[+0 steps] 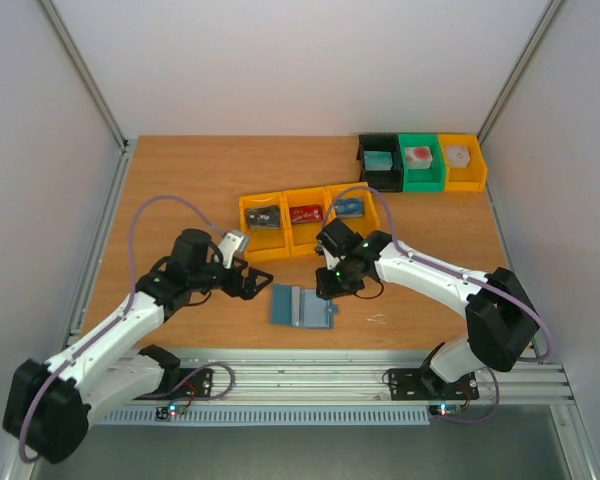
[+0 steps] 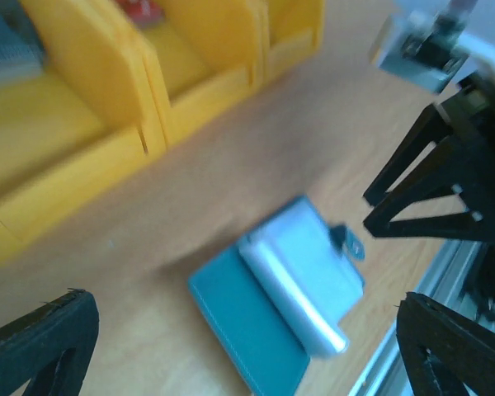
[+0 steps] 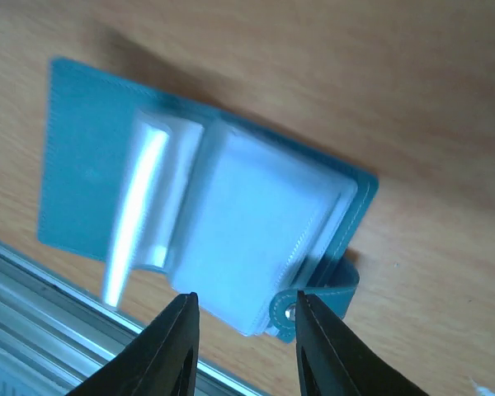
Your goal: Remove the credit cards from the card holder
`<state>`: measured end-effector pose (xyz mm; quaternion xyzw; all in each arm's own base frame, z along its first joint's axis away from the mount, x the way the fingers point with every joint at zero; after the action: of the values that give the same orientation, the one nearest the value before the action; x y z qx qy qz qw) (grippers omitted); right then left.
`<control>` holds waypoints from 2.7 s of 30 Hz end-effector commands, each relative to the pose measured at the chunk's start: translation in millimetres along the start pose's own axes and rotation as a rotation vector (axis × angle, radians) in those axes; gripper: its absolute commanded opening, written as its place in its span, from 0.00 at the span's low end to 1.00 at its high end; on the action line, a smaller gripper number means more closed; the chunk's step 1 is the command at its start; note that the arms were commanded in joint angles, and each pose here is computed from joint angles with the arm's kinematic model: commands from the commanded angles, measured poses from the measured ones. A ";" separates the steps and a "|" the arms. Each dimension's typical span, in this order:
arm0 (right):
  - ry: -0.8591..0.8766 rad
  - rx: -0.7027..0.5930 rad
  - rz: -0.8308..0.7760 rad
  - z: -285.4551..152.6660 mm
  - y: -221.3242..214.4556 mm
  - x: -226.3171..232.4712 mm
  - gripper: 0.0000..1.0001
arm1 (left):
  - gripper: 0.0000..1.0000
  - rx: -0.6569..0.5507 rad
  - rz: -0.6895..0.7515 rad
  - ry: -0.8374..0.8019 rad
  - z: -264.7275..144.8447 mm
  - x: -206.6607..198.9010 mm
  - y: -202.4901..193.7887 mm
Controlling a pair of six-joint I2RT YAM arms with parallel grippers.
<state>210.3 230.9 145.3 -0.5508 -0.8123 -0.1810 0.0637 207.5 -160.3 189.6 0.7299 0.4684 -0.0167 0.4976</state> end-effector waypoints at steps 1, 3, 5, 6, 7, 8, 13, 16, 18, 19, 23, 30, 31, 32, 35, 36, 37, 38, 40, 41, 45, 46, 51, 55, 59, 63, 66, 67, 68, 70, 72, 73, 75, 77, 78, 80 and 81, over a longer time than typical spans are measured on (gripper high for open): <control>0.097 0.025 0.149 20.0 -11.2 6.2 0.34 | 0.99 0.178 -0.074 0.024 22.8 -0.9 -29.6; 0.079 0.040 0.183 30.6 -17.2 0.6 0.34 | 0.99 0.230 -0.074 -0.018 35.0 -9.3 -39.9; 0.067 0.061 0.201 39.9 -22.6 -2.6 0.34 | 0.99 0.278 -0.078 -0.042 47.4 -15.2 -50.6; 0.065 0.070 0.204 44.1 -24.6 -3.0 0.34 | 0.99 0.298 -0.082 -0.044 53.0 -15.8 -55.4; 0.063 0.076 0.205 47.8 -26.3 -3.8 0.34 | 0.99 0.308 -0.096 -0.040 57.9 -14.0 -59.0; 0.063 0.082 0.209 51.8 -27.8 -4.5 0.33 | 0.99 0.311 -0.109 -0.028 62.6 -10.1 -61.9; 0.038 0.108 0.227 65.0 -35.0 -10.5 0.30 | 0.99 0.332 -0.177 -0.010 81.4 0.9 -75.2; 0.053 0.100 0.236 67.4 -37.6 -10.8 0.26 | 1.00 0.355 -0.192 -0.004 89.8 3.1 -85.0; 0.075 0.098 0.239 68.7 -38.7 -9.3 0.25 | 0.99 0.361 -0.191 0.001 94.4 3.1 -91.1; 0.083 0.096 0.242 69.0 -39.0 -8.6 0.24 | 0.99 0.372 -0.194 0.006 94.9 3.1 -95.6; 0.136 0.078 0.244 71.2 -39.6 -2.5 0.21 | 0.99 0.341 -0.159 -0.016 100.9 -4.6 -96.8; 0.151 0.050 0.219 66.1 -39.7 2.2 0.20 | 0.43 0.331 -0.141 0.002 106.7 -4.6 -106.1; 0.150 0.034 0.204 61.5 -38.6 2.5 0.20 | 0.23 0.315 -0.136 0.011 106.1 -4.0 -103.5; 0.155 0.017 0.184 55.7 -37.2 3.4 0.20 | 0.06 0.295 -0.129 0.009 104.9 -5.7 -99.2; 0.169 -0.035 0.088 27.2 -31.8 9.7 0.23 | 0.00 0.235 -0.085 -0.047 96.0 -18.7 -82.5; 0.170 -0.054 0.044 14.2 -30.2 11.9 0.24 | 0.00 0.209 -0.053 -0.073 90.2 -25.7 -73.3; 0.176 -0.085 0.003 -1.9 -28.1 14.3 0.26 | 0.00 0.190 -0.023 -0.084 83.2 -31.8 -64.7; 0.191 -0.121 -0.030 -19.3 -25.1 17.2 0.27 | 0.00 0.161 0.029 -0.092 74.6 -38.6 -52.3; 0.245 -0.224 -0.135 -61.7 -19.1 24.9 0.34 | 0.00 0.080 0.114 -0.109 51.7 -53.4 -25.4; 0.271 -0.282 -0.182 -84.8 -16.1 28.7 0.39 | 0.00 0.005 0.161 -0.126 36.8 -62.3 -8.4; 0.329 -0.559 -0.407 -184.3 -5.6 50.5 0.65 | 0.00 -0.297 0.309 -0.162 -27.4 -92.8 51.4; 0.329 -0.626 -0.476 -206.6 -4.0 56.3 0.68 | 0.00 -0.354 0.317 -0.171 -42.8 -97.3 63.7; 0.412 -0.779 -0.672 -274.6 6.0 88.3 0.83 | 0.00 -0.569 0.352 -0.246 -103.0 -124.2 113.1; 0.453 -0.787 -0.725 -289.7 21.6 103.8 0.88 | 0.00 -0.628 0.364 -0.316 -129.0 -141.2 131.3; 0.493 -0.784 -0.743 -286.6 36.1 113.3 0.89 | 0.00 -0.632 0.358 -0.344 -134.1 -145.9 135.1; 0.496 -0.819 -0.766 -287.7 40.7 115.9 0.86 | 0.00 -0.625 0.357 -0.378 -133.4 -149.5 137.1; 0.450 -0.848 -0.786 -292.9 44.0 112.9 0.85 | 0.00 -0.629 0.395 -0.389 -135.4 -153.4 138.5; 0.436 -0.848 -0.784 -293.5 46.7 110.9 0.84 | 0.00 -0.630 0.409 -0.393 -136.4 -154.8 138.9; 0.430 -0.841 -0.777 -293.2 49.7 108.6 0.83 | 0.00 -0.632 0.422 -0.397 -137.2 -156.1 139.2; 0.432 -0.816 -0.759 -292.0 54.8 105.1 0.79 | 0.00 -0.637 0.447 -0.405 -137.8 -158.3 140.2; 0.437 -0.789 -0.742 -290.6 56.6 101.1 0.75 | 0.00 -0.644 0.451 -0.404 -137.4 -158.1 141.4; 0.442 -0.782 -0.738 -290.8 56.0 99.4 0.74 | 0.00 -0.648 0.452 -0.403 -136.4 -157.5 141.7; 0.446 -0.777 -0.724 -292.3 55.4 94.1 0.71 | 0.00 -0.656 0.458 -0.408 -135.6 -157.3 141.6; 0.446 -0.768 -0.711 -293.3 54.9 90.8 0.67 | 0.00 -0.658 0.467 -0.416 -135.8 -158.0 140.4; 0.450 -0.764 -0.707 -293.2 55.1 90.8 0.66 | 0.00 -0.656 0.470 -0.418 -135.6 -158.2 139.7; 0.469 -0.750 -0.688 -291.8 57.5 92.5 0.64 | 0.00 -0.657 0.483 -0.420 -136.5 -159.2 139.4; 0.485 -0.740 -0.682 -290.6 58.6 93.6 0.64 | 0.00 -0.657 0.485 -0.421 -136.8 -159.5 139.7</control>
<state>203.3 223.2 450.8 -0.1864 -0.7901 -0.5824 -0.0417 163.8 -177.4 412.3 0.6239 0.2054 0.0727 0.7505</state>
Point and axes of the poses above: each gripper's point midway between its finger pads, its own z axis out along the fingers, its own x axis along the line the jaws close on, y = z × x, the point moved 5 cm from there along -z, back along the fingers, and after that the axes turned 3 degrees about -z, right-handed, at the moved point
